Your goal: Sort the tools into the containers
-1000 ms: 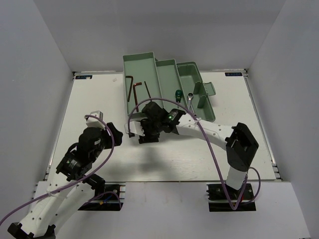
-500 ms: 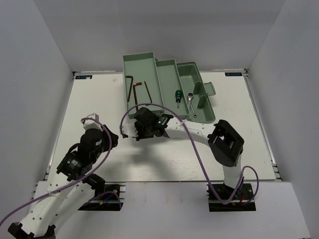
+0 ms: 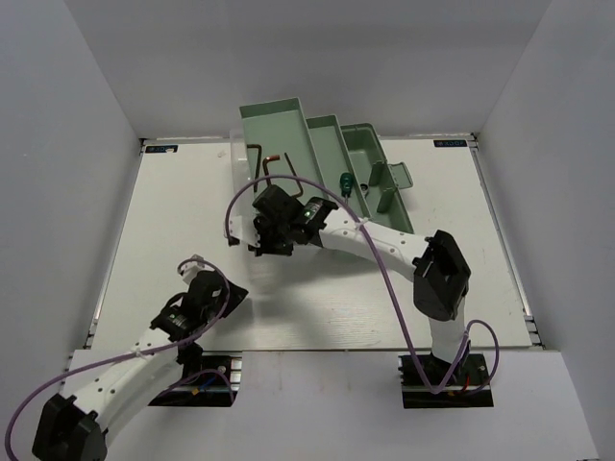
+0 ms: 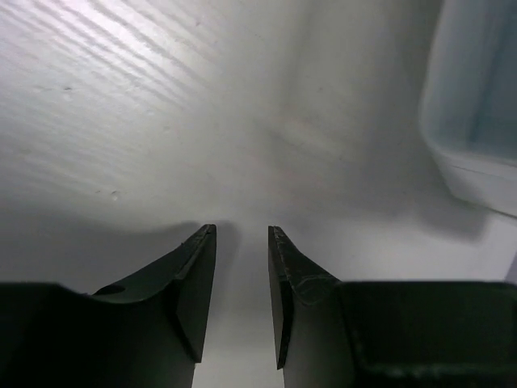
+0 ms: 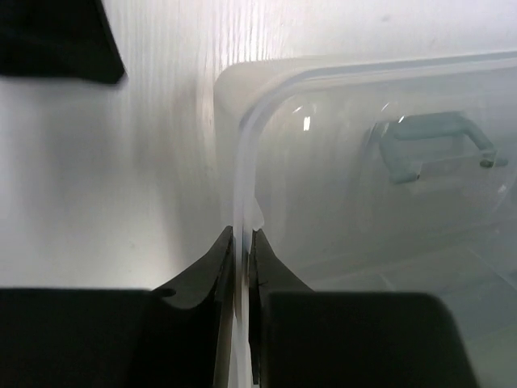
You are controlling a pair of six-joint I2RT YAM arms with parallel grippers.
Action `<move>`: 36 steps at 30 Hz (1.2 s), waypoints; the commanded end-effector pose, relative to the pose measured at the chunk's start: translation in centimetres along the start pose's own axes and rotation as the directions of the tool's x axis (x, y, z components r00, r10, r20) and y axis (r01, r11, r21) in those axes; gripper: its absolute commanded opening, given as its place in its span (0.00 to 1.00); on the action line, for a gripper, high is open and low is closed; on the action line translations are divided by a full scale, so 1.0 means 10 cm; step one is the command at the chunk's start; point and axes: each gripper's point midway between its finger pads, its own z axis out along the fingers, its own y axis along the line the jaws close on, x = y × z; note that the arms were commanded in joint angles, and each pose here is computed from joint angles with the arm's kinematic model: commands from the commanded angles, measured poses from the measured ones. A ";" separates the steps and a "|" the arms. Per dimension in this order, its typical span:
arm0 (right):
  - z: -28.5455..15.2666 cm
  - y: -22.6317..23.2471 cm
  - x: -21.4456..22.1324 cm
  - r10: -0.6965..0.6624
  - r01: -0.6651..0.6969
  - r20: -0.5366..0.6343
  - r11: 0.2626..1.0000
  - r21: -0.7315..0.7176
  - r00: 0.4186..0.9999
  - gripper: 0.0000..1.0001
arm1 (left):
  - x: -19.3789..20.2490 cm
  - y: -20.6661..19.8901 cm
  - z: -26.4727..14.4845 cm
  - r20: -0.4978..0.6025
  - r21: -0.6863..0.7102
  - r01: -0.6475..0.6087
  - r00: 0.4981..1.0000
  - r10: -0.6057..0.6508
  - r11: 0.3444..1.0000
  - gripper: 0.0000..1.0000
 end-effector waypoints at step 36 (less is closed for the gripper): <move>-1.66 0.79 -0.01 -0.120 0.166 0.199 0.958 -0.232 0.973 0.22 | -1.01 -1.75 0.84 0.097 0.614 0.128 0.967 -0.235 0.779 0.55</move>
